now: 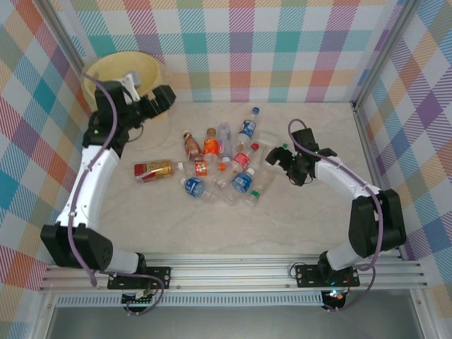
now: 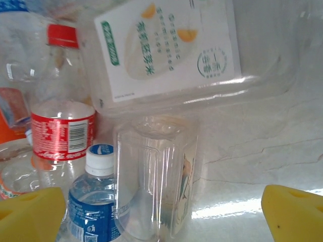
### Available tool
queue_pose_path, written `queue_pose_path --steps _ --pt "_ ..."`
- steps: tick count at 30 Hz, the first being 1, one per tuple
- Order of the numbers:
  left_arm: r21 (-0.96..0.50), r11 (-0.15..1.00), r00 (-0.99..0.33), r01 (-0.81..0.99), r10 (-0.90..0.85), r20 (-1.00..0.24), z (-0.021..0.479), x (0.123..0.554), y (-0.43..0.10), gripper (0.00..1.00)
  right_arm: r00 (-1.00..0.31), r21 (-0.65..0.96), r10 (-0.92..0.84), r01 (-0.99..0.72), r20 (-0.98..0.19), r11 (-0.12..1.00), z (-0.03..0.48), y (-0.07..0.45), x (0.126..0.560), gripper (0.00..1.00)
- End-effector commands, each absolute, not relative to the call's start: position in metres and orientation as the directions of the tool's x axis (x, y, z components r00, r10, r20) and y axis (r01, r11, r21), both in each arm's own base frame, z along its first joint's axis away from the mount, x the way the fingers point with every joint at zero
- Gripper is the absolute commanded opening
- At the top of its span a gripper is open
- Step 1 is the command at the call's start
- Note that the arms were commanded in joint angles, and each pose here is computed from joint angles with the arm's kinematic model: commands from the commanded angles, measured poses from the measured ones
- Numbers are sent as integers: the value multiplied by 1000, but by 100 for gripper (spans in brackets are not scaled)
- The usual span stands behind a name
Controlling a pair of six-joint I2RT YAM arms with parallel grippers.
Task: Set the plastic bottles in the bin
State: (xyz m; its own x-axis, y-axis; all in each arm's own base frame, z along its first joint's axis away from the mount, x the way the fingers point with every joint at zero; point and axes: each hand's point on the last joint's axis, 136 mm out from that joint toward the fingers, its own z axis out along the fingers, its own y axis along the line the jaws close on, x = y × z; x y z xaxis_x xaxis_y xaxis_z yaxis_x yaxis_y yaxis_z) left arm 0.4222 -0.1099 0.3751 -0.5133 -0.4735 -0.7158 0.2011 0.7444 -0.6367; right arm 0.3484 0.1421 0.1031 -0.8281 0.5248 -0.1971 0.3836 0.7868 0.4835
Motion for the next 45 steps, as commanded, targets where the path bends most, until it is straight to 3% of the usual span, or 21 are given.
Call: queue_pose_path --steps 1,7,12,27,36,41,45 --pt "-706 650 -528 281 -509 -679 378 396 -145 100 -817 466 554 432 -161 772 98 155 356 100" --pt "-721 643 -600 259 -478 -642 334 363 -179 100 -822 411 548 452 -154 792 79 169 364 97" --pt "-720 675 -620 161 -498 -606 300 355 -169 100 -824 332 535 460 -184 823 67 170 366 92" --pt "-699 705 -646 122 -478 -595 279 354 -167 100 -854 201 487 453 -183 869 29 168 361 82" --pt "-716 685 -687 136 -455 -567 262 360 -180 100 -817 228 508 458 -272 859 36 156 361 63" --pt "-717 677 -719 168 -414 -559 252 363 -194 100 -778 305 525 436 -345 846 56 152 362 48" --pt "-701 679 -738 217 -355 -573 242 362 -207 100 -756 388 525 382 -391 839 75 160 366 42"
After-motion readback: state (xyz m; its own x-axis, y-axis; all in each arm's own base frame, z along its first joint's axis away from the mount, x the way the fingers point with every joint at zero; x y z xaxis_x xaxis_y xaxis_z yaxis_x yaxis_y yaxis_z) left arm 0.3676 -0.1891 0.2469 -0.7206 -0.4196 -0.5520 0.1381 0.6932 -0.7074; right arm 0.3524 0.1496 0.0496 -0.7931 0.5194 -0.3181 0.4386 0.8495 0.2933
